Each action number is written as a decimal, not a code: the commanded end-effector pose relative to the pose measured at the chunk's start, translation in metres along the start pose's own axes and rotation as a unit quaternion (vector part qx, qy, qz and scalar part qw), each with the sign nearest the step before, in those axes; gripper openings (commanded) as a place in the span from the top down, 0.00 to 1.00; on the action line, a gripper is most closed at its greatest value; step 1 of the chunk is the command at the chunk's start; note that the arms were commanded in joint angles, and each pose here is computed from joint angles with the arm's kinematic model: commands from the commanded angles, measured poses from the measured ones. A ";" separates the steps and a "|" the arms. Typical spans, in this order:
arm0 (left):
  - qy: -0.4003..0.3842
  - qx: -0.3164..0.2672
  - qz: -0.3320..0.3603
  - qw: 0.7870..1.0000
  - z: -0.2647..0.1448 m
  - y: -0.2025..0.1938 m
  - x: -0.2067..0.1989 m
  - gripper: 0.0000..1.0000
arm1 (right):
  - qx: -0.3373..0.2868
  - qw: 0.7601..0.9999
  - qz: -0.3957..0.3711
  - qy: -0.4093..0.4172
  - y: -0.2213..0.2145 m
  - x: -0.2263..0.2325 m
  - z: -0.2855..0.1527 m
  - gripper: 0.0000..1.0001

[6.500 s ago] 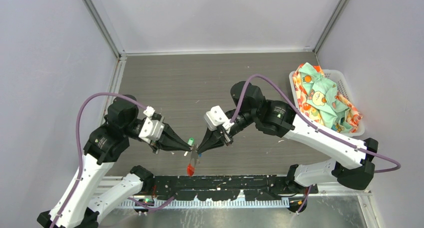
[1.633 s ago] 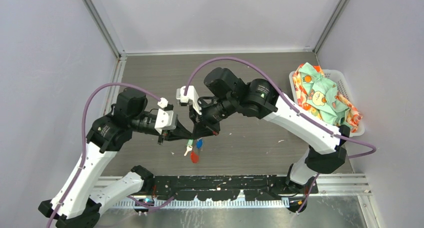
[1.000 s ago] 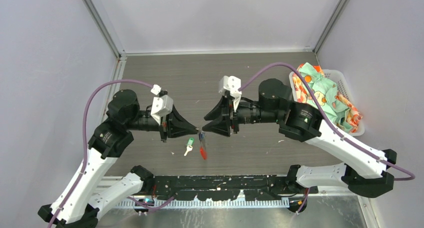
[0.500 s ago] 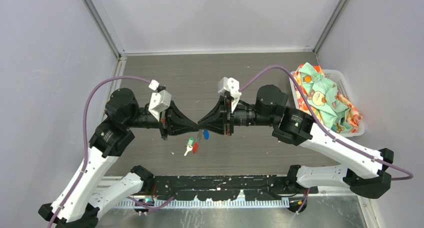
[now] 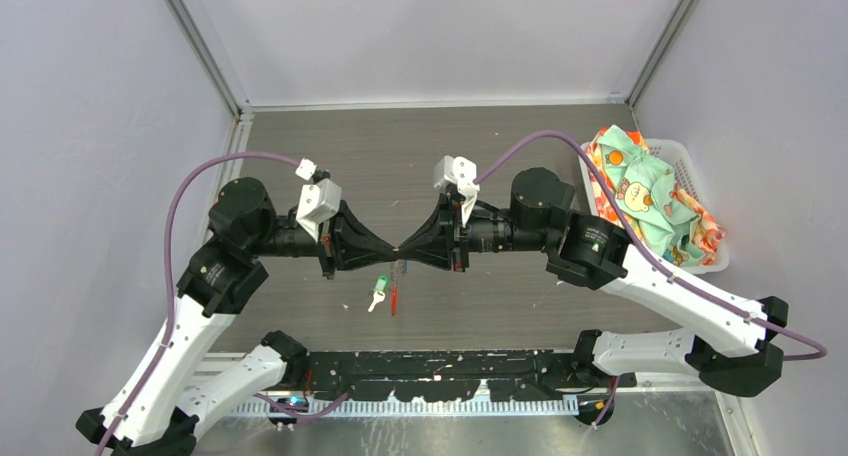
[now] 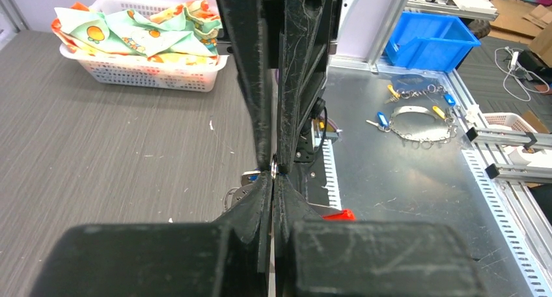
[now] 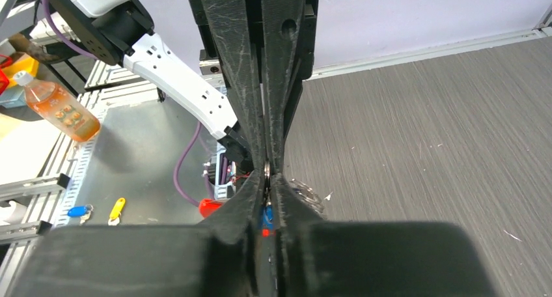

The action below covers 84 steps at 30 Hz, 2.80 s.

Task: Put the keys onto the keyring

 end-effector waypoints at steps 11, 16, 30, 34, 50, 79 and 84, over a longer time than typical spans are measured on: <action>-0.017 0.068 0.099 0.993 -0.012 -0.010 -0.003 0.57 | 0.071 0.997 -0.015 -0.022 0.014 -0.001 -0.001 0.99; -0.046 0.112 0.113 0.986 -0.016 -0.013 -0.003 0.59 | 0.125 0.992 -0.020 -0.019 0.011 -0.003 0.001 0.99; -0.065 0.111 0.106 0.986 -0.009 -0.017 0.004 0.75 | 0.179 0.984 -0.009 -0.002 0.012 -0.001 0.008 0.99; -0.069 0.100 0.090 0.989 -0.004 -0.016 0.006 0.75 | 0.186 0.983 -0.005 0.002 0.012 -0.001 0.011 0.99; -0.068 0.111 0.073 0.989 0.001 -0.023 0.008 0.99 | 0.200 0.980 0.006 0.012 0.011 -0.002 0.019 0.99; -0.083 0.002 0.011 0.996 0.011 0.022 -0.002 0.99 | -0.021 0.986 -0.164 0.004 0.018 0.009 -0.041 0.49; -0.091 0.000 0.014 0.996 0.010 0.025 -0.005 1.00 | -0.022 0.983 -0.183 0.007 0.020 0.008 -0.040 0.52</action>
Point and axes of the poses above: each gripper's point midway between its finger pads, its own z axis out along the fingers, its own x axis along the line the jaws close on, y = z × x, the point moved 6 cm from there along -z, back along the fingers, and after that the axes turned 10 degrees about z, right-handed, at the moved point
